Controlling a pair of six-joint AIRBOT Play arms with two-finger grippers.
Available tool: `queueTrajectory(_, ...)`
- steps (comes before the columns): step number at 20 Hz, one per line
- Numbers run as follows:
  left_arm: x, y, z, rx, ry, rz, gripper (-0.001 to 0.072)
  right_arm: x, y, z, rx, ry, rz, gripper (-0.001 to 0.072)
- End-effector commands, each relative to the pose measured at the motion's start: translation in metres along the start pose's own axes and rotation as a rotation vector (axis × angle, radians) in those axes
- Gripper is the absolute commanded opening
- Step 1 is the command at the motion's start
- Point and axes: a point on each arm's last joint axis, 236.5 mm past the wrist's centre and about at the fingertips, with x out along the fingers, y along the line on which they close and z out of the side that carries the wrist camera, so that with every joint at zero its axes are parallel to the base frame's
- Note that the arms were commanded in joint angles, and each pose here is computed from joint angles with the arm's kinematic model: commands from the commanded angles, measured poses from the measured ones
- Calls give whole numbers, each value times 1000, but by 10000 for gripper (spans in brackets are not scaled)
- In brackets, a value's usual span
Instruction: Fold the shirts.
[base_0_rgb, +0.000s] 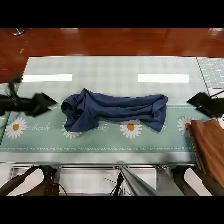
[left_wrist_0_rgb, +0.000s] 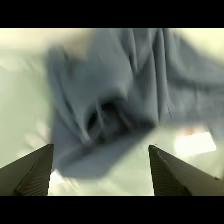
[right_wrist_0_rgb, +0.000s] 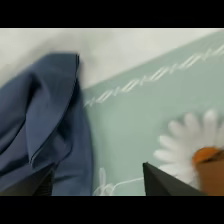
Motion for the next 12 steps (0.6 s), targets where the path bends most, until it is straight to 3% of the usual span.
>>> queueTrajectory(1, 41, -17, -41, 37, 59, -139, 702, 29, 17, -52, 59, 65, 154, 620)
queueTrajectory(12, 136, -50, -49, 182, 83, -78, 702, 48, 32, -78, 19, 113, 188, 620)
